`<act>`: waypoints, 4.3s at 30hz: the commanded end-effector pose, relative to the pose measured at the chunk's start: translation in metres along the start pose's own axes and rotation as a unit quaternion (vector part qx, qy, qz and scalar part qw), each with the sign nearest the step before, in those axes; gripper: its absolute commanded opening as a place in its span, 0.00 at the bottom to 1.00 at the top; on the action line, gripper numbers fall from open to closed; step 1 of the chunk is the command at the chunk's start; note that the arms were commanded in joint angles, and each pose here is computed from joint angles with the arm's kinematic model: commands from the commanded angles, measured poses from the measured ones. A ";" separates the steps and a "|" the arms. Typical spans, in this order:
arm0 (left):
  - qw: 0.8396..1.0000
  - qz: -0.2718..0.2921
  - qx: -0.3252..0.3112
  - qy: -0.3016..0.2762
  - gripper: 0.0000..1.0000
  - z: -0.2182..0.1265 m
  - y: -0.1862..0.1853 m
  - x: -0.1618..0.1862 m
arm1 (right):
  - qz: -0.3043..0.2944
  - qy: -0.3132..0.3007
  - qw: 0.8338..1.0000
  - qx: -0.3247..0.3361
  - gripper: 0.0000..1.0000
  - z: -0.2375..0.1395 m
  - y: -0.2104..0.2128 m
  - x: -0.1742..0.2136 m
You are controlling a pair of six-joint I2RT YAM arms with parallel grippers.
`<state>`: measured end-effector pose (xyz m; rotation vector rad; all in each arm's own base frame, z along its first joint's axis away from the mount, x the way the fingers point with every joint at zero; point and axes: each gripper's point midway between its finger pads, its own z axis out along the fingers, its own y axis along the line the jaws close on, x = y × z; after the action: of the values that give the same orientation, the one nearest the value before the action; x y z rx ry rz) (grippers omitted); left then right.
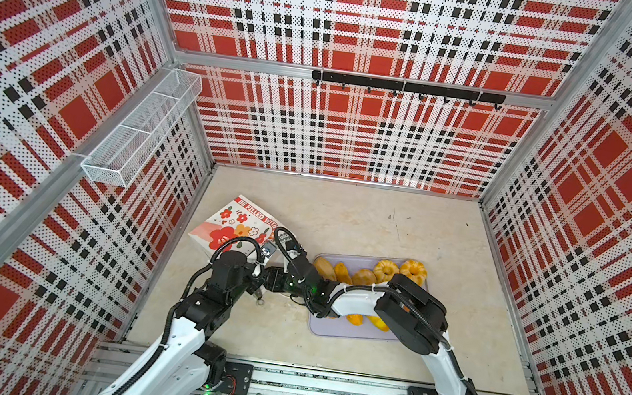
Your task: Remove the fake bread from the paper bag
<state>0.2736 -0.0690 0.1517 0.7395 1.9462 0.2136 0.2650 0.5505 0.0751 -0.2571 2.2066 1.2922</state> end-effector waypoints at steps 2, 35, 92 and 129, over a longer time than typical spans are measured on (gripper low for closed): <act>0.999 0.012 0.015 -0.048 0.00 -0.003 -0.004 -0.017 | -0.011 -0.024 0.999 -0.018 0.54 0.022 0.021 0.007; 1.000 0.007 0.000 -0.031 0.00 -0.006 0.000 -0.008 | -0.090 -0.026 0.995 0.045 0.62 -0.011 -0.028 0.032; 0.995 -0.030 -0.097 -0.004 0.00 0.023 0.043 -0.013 | 0.072 0.009 0.992 0.103 0.00 -0.207 -0.171 -0.252; 0.995 -0.004 -0.097 0.003 0.00 0.027 0.031 -0.011 | -0.069 0.060 0.905 0.414 0.96 -0.160 -0.257 -0.241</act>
<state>0.3127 -0.0547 0.1614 0.6162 1.9161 0.3942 0.4992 0.2723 0.0888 -0.2147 2.5847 0.3323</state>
